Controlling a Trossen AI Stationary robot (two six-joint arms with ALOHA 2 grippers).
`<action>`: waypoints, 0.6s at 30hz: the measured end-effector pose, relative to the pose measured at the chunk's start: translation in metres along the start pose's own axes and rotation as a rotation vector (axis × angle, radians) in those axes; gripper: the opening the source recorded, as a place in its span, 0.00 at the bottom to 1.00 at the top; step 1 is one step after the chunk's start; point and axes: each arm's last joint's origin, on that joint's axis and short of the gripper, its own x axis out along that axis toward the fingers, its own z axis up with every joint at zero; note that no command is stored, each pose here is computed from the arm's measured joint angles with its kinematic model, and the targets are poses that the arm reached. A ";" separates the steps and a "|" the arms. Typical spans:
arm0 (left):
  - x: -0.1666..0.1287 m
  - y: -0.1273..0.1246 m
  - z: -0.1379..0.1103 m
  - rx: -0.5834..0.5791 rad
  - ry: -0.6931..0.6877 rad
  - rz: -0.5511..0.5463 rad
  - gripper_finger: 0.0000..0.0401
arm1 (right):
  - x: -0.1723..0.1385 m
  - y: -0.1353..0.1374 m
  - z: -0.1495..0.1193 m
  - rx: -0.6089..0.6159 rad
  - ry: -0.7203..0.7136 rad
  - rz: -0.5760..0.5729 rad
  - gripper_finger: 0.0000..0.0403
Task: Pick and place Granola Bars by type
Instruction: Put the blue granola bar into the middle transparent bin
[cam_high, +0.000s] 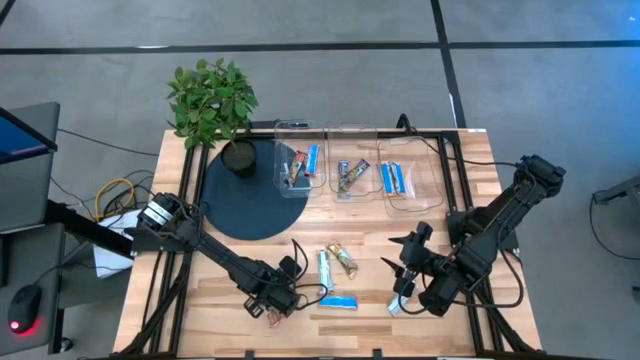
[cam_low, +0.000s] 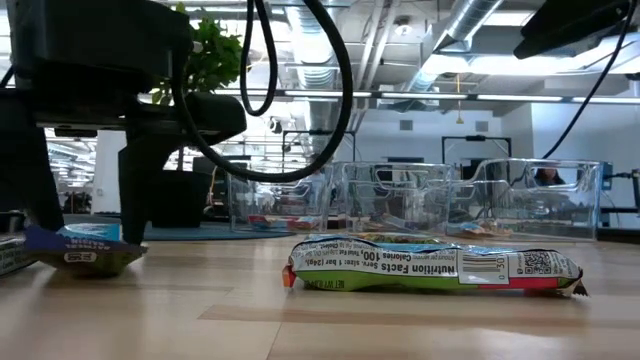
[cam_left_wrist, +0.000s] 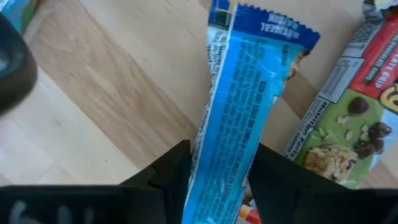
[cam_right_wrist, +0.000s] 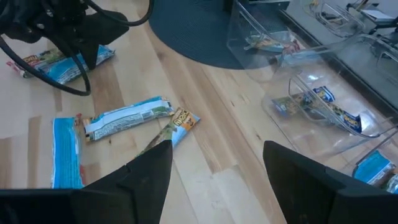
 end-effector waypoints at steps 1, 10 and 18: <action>0.000 0.000 0.000 0.001 0.001 0.000 0.32 | 0.000 0.000 0.000 0.001 -0.001 0.003 0.61; -0.002 0.005 0.002 0.005 0.032 0.067 0.18 | -0.003 0.002 -0.001 -0.003 -0.004 0.014 0.61; -0.027 0.017 0.016 0.024 0.075 0.234 0.17 | -0.003 0.002 -0.001 -0.011 -0.004 0.014 0.61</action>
